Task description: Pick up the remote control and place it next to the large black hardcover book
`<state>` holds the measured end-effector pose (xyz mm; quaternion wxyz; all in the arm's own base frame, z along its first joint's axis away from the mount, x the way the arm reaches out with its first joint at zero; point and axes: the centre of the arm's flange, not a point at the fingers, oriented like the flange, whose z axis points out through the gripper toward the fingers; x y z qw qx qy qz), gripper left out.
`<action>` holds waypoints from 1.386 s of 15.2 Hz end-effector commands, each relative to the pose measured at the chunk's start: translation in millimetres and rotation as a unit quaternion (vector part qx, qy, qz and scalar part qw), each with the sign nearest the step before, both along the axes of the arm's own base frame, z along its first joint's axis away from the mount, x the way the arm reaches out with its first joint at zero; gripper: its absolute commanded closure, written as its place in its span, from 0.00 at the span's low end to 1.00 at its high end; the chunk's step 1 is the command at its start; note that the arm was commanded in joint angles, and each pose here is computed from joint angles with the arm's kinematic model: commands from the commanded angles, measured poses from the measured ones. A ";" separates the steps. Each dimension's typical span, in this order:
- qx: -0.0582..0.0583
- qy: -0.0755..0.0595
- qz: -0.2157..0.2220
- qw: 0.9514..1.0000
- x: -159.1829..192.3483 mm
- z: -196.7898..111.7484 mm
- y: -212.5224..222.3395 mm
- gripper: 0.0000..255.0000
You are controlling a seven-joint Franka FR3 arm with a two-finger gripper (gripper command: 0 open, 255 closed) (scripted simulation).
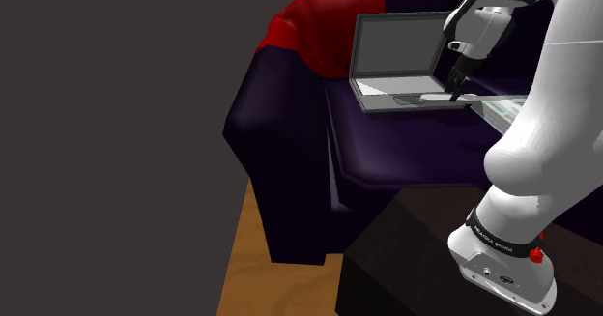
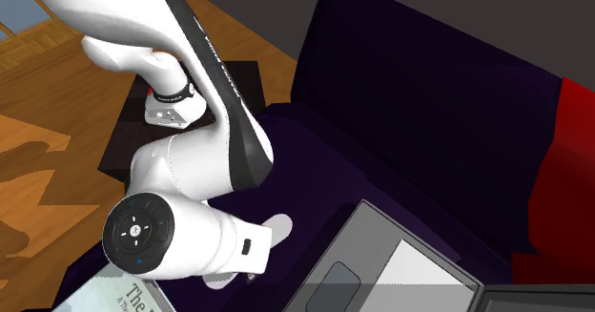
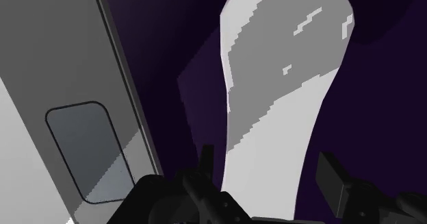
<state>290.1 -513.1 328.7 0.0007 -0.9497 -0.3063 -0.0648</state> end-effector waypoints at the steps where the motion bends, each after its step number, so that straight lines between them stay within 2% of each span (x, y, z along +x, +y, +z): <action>1: 0.000 0.000 0.001 1.000 -21.9 -1.3 -15.1 1.00; 4: 0.000 0.000 0.001 1.000 -53.2 -1.1 -35.5 1.00; 21: 0.000 0.000 0.001 1.000 -53.2 -90.9 -35.5 1.00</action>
